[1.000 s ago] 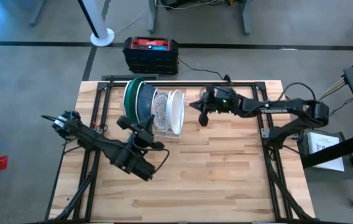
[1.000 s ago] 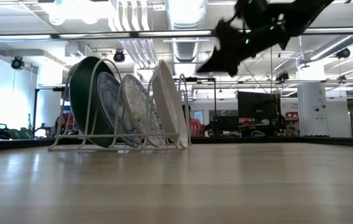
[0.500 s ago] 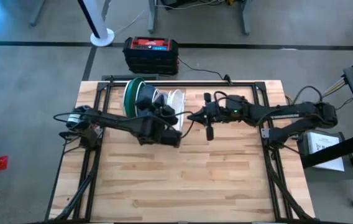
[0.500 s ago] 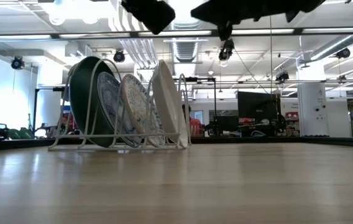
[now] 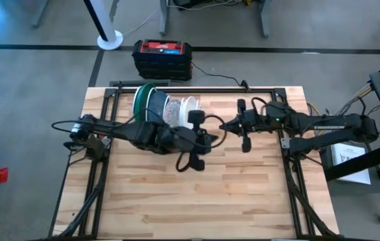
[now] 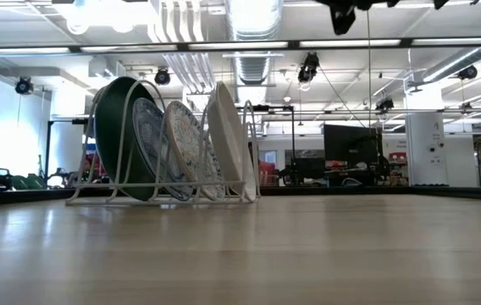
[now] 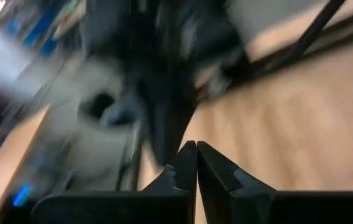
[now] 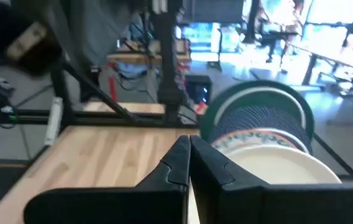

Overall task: Sort dishes
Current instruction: Move the dish rack

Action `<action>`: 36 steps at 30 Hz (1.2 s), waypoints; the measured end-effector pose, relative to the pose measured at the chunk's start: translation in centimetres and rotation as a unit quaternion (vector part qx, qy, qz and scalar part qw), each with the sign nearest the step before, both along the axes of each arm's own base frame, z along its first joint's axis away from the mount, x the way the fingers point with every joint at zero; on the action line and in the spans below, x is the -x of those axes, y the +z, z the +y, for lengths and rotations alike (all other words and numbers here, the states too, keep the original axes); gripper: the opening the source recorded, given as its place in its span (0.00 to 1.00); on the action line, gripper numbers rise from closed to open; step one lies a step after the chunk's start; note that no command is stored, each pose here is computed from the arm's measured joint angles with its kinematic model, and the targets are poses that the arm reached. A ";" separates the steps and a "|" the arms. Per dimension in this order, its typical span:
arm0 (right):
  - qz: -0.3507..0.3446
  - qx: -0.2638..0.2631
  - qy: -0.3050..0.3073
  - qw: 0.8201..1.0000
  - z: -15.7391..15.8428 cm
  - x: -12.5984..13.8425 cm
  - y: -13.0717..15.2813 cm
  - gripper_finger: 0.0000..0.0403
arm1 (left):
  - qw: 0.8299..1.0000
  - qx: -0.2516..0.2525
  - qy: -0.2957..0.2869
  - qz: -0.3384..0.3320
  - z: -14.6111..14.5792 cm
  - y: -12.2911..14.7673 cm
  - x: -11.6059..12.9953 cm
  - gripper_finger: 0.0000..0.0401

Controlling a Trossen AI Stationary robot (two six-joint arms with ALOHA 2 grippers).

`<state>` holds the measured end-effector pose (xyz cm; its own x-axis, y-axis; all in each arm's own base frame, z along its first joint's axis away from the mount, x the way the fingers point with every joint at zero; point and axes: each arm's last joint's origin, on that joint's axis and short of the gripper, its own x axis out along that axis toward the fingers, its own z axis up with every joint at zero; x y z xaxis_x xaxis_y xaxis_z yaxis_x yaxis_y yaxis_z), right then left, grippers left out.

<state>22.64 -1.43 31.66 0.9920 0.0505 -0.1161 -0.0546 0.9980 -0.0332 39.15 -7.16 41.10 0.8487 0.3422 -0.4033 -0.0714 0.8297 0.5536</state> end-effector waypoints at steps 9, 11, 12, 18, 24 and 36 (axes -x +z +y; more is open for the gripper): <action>-0.043 0.035 -0.009 0.998 3.1 2.8 0.0 0.00 | 0.997 0.013 -0.068 -0.044 0.4 2.2 0.0 0.00; -0.045 0.041 -0.017 0.998 3.5 3.3 -0.2 0.00 | 0.996 0.012 -0.071 -0.048 0.5 1.8 0.2 0.00; -0.048 0.042 -0.018 0.998 3.7 3.6 -0.2 0.00 | 0.996 0.012 -0.069 -0.052 0.8 1.7 0.3 0.00; -0.057 0.040 -0.029 0.997 3.7 5.0 -0.8 0.00 | 0.991 0.027 -0.082 -0.098 1.7 0.3 2.8 0.00; -0.074 0.040 -0.039 0.996 3.4 5.9 -0.7 0.00 | 0.977 0.043 -0.081 -0.191 2.5 -1.0 7.8 0.00; -0.057 0.066 -0.038 0.995 2.8 0.3 -2.1 0.00 | 0.956 0.062 -0.136 -0.253 3.6 -8.2 7.9 0.00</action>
<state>22.31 1.36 29.52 0.9995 -0.0325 -0.0024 0.0317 0.9856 -0.1658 31.28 -3.54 32.92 0.9965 0.0583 0.0602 -0.0776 0.9125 0.4016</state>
